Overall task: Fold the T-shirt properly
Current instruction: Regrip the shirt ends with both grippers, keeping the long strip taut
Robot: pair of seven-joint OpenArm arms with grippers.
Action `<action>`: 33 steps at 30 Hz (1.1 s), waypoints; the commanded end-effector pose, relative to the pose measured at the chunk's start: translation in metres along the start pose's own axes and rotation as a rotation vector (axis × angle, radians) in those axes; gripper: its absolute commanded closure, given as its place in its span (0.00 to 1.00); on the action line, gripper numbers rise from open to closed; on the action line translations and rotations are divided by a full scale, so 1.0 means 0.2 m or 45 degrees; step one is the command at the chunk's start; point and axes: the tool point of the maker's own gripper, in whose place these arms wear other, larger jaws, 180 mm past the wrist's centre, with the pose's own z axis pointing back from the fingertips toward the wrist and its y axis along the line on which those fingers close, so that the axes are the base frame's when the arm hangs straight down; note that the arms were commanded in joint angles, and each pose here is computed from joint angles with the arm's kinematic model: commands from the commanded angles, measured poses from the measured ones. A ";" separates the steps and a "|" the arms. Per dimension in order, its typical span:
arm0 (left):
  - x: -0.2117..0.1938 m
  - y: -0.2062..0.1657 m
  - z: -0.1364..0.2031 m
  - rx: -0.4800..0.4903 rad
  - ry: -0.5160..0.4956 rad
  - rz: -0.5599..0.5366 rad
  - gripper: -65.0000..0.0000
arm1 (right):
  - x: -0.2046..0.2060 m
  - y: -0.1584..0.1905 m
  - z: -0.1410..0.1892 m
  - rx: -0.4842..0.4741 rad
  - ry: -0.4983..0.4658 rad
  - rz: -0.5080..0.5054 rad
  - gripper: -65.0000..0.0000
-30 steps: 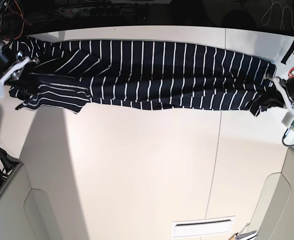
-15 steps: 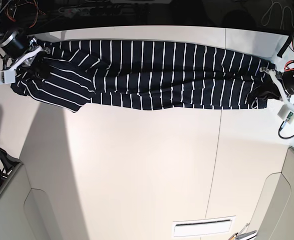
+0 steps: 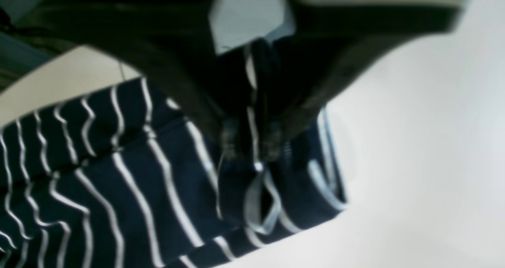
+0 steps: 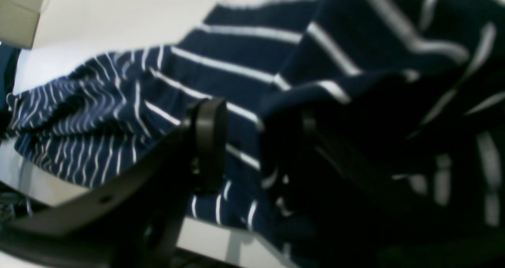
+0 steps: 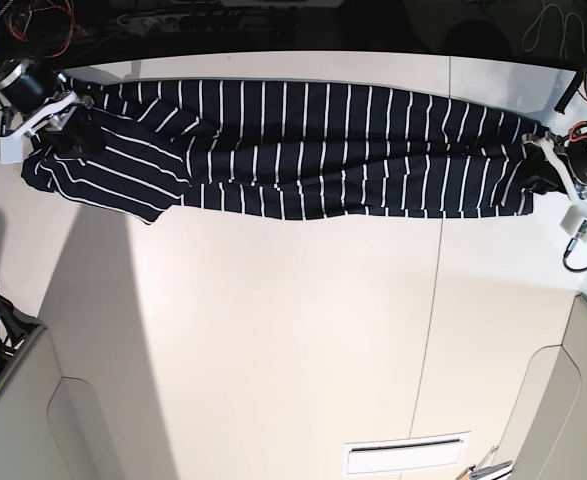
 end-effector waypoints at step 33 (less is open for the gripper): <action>0.09 0.12 0.17 0.061 -0.314 0.296 0.35 | 0.41 -0.12 0.11 -0.150 -0.244 0.141 1.00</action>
